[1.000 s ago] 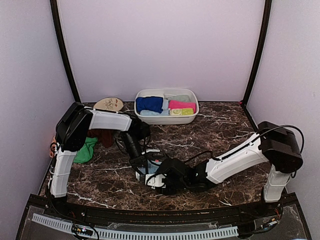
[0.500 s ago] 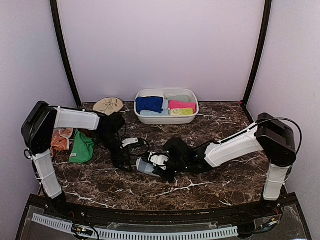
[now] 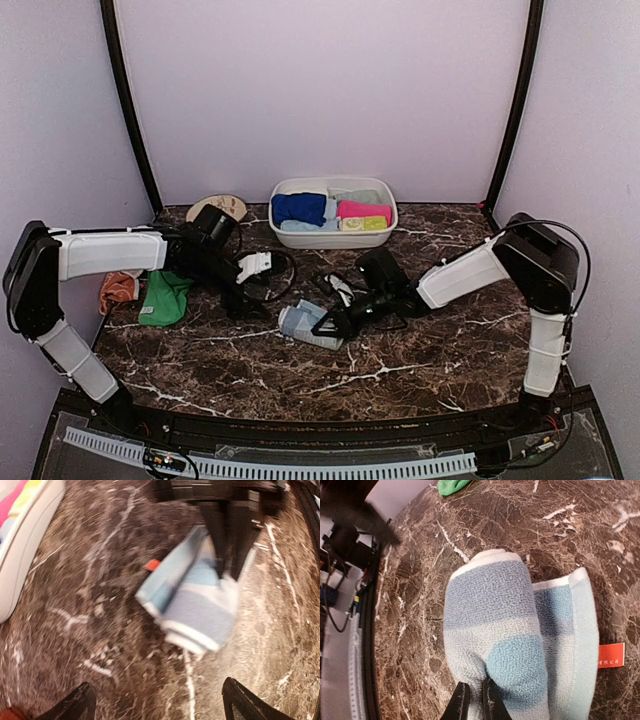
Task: Roll the towels
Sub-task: Roll the towel at the center of the board.
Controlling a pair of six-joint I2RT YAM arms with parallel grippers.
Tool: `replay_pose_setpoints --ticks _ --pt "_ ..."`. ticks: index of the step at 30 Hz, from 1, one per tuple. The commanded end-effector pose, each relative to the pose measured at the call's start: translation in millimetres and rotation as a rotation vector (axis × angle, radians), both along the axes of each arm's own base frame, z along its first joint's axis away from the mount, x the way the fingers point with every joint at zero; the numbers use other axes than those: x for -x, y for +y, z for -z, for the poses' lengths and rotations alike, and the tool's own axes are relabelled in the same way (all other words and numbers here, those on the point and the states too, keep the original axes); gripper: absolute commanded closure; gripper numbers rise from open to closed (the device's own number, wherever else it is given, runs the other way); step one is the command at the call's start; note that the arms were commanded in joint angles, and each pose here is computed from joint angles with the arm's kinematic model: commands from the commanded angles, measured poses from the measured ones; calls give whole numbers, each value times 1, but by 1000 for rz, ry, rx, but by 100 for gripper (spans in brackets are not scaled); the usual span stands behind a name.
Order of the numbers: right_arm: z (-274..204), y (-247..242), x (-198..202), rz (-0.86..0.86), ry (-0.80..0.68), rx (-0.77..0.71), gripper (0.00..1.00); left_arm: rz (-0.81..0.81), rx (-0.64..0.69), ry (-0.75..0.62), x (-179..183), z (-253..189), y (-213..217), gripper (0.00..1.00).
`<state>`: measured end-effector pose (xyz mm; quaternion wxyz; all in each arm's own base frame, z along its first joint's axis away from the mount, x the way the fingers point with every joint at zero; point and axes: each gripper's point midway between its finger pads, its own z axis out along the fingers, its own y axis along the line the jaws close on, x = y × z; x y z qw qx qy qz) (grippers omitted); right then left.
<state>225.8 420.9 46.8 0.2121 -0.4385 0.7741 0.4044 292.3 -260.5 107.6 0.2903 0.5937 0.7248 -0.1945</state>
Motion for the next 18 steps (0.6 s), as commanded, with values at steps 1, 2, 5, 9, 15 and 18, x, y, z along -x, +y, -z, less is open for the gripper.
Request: replay_pose_setpoints --ticks 1,2,5,9,15,18 --pt "33 -22 22 52 497 -37 93 326 -27 -36 57 -6 -43 12" --pt "36 -24 21 66 548 -37 93 367 -54 -50 63 -2 -50 13" --pt "47 -30 17 107 726 -51 92 440 -105 -124 65 4 -66 12" --pt "50 -38 9 145 821 -79 95 467 -163 -131 56 19 -77 12" --pt "51 -44 5 161 857 -88 95 466 -243 -153 36 44 -82 26" --pt "57 -44 3 173 886 -64 94 473 -248 -137 36 54 -84 34"
